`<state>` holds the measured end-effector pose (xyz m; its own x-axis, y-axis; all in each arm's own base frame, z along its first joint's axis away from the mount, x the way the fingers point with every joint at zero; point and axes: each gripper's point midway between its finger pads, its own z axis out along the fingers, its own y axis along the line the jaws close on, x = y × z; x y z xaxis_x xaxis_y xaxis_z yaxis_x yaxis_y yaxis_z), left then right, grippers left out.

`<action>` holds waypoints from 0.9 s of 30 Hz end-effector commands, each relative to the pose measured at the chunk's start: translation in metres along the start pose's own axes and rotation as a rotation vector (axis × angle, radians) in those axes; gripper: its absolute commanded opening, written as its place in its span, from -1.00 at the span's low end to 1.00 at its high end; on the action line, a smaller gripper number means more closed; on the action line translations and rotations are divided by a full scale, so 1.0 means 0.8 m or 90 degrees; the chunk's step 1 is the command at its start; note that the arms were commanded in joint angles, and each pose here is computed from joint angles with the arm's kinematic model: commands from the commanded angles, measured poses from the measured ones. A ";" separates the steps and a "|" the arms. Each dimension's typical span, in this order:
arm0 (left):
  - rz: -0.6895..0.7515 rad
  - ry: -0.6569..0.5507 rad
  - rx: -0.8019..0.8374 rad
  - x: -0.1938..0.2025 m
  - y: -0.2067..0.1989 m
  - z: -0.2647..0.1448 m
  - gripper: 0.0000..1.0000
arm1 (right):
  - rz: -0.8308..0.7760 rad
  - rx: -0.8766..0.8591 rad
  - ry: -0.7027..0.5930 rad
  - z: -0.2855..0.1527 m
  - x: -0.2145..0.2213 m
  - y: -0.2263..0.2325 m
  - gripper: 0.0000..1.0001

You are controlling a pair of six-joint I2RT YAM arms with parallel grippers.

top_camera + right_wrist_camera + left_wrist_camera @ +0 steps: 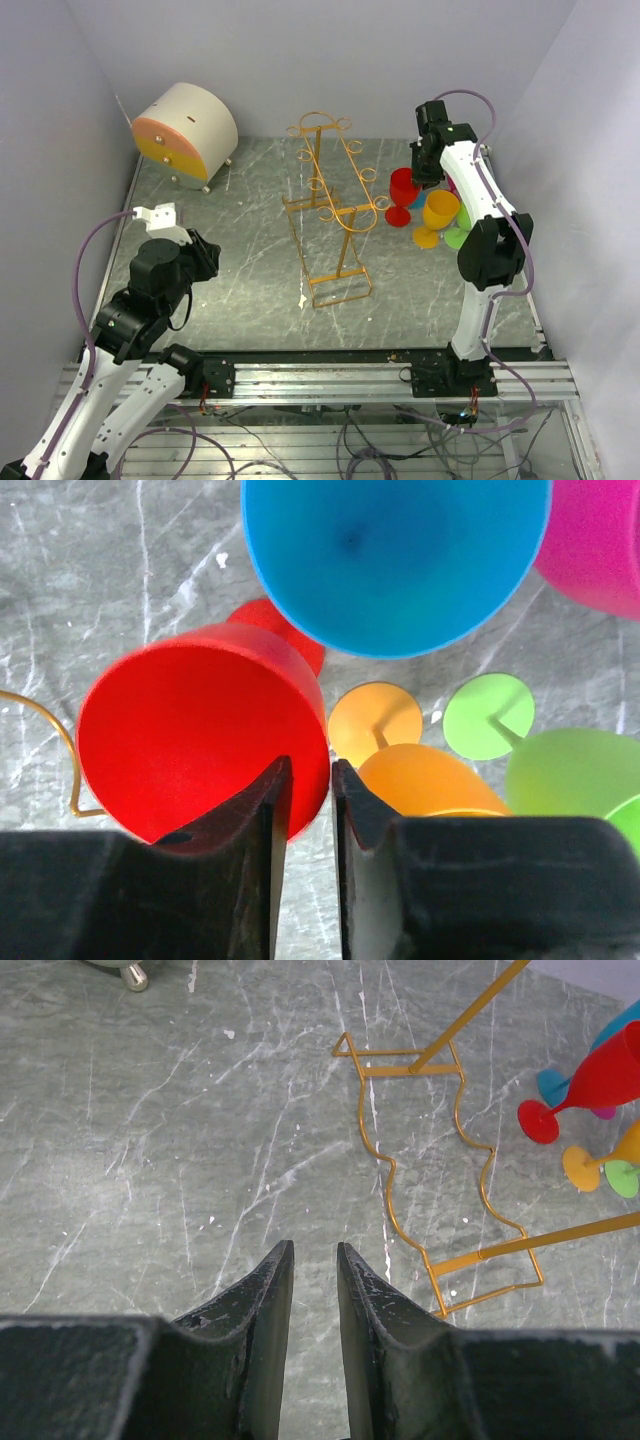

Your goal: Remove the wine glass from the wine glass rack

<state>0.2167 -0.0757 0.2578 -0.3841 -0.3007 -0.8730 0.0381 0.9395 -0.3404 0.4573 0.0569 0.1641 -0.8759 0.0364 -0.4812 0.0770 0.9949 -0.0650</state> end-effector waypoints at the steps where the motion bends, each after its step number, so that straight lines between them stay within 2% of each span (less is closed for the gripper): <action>1: 0.004 -0.016 -0.001 -0.005 0.001 0.002 -0.30 | 0.016 0.034 -0.015 -0.004 -0.013 -0.014 -0.49; 5: 0.004 -0.014 -0.003 -0.004 0.001 0.003 -0.30 | 0.025 0.026 -0.037 -0.016 -0.023 -0.012 -0.39; 12: 0.001 -0.017 -0.009 -0.006 0.003 0.002 -0.30 | 0.058 -0.032 -0.169 -0.112 -0.062 -0.010 -0.35; 18: -0.003 -0.021 -0.020 -0.007 0.007 0.001 -0.30 | 0.057 -0.248 -0.317 -0.219 -0.059 0.036 -0.27; 19: -0.003 -0.023 -0.021 -0.008 0.008 0.001 -0.30 | 0.060 -0.273 -0.343 -0.234 -0.054 0.039 -0.21; 20: -0.004 -0.024 -0.024 -0.007 0.009 0.000 -0.30 | 0.063 -0.291 -0.366 -0.243 -0.046 0.041 0.04; 21: -0.004 -0.027 -0.024 -0.009 0.009 0.000 -0.30 | 0.068 -0.312 -0.410 -0.266 -0.041 0.040 0.58; 22: -0.003 -0.028 -0.025 -0.009 0.010 -0.001 -0.30 | 0.071 -0.324 -0.424 -0.269 -0.033 0.041 0.92; 23: -0.004 -0.032 -0.026 -0.010 0.010 -0.002 -0.30 | 0.073 -0.331 -0.441 -0.274 -0.023 0.039 0.98; 27: -0.006 -0.041 -0.028 -0.012 0.012 -0.004 -0.28 | 0.114 -0.338 -0.477 -0.277 0.008 0.030 0.99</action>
<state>0.2164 -0.0700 0.2603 -0.3632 -0.3073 -0.8796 0.0174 0.9417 -0.3361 0.3476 0.0955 0.3554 -0.3893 0.2296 -0.8920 -0.1803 0.9307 0.3183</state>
